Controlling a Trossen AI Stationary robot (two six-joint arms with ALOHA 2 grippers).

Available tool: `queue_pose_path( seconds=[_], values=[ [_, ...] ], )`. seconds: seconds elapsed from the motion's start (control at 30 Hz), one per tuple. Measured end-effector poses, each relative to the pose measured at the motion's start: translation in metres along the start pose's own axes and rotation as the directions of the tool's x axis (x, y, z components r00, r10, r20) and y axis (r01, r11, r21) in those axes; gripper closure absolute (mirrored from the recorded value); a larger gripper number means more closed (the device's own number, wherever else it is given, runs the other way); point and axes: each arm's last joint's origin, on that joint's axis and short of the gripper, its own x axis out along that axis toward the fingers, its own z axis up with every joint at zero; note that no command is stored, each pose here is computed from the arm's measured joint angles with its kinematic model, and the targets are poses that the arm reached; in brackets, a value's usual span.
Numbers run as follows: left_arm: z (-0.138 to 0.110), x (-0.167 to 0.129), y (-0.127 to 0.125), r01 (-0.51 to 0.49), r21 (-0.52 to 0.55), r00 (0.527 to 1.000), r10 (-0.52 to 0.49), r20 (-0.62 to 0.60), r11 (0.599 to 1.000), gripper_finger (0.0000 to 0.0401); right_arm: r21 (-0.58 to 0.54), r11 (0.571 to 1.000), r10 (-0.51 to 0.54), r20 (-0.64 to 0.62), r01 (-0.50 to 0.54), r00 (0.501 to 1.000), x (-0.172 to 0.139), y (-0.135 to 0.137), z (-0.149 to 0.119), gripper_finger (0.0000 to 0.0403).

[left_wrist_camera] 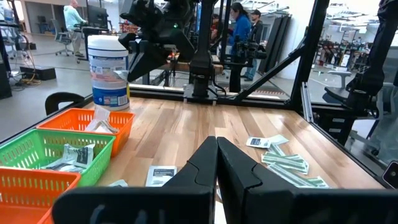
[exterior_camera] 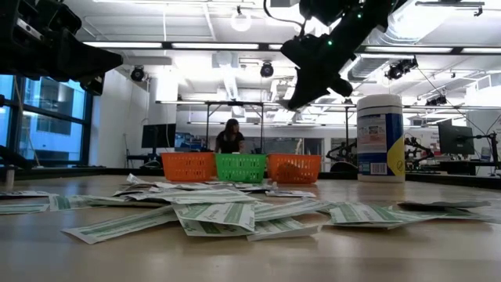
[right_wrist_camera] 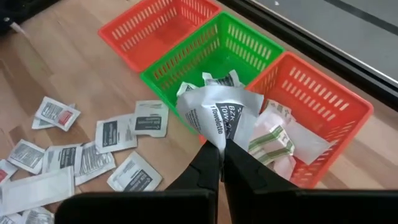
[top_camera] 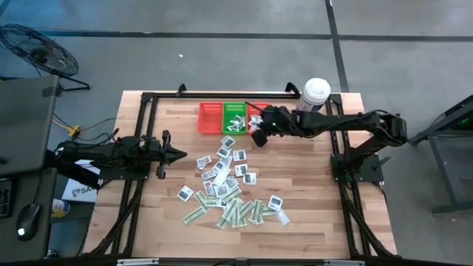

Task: Pick & Place First Aid Supplies
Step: Put the towelette pack into the green bin

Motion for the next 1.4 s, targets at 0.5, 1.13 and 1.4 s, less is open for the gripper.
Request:
queue_pose_path(
  seconds=[0.5, 1.13, 1.4],
  values=[
    [0.0, 0.0, 0.0, 0.0, 0.0, 1.0, 0.0, 0.0, 1.0, 0.04, -0.132, 0.978, 0.161, -0.029, -0.163, 0.987, 0.024, 0.0, 0.004, 0.0403],
    [0.0, 0.0, 0.0, -0.001, 0.0, 1.0, 0.001, 0.0, 1.0, 0.04, -0.243, 0.94, 0.239, -0.026, -0.238, 0.971, 0.05, 0.008, -0.001, 0.0403],
    [0.0, 0.0, 0.0, 0.0, 0.0, 1.0, 0.0, 0.0, 1.0, 0.04, -0.271, 0.945, 0.207, 0.057, -0.184, 0.977, 0.059, 0.001, 0.008, 0.0403]
  ],
)
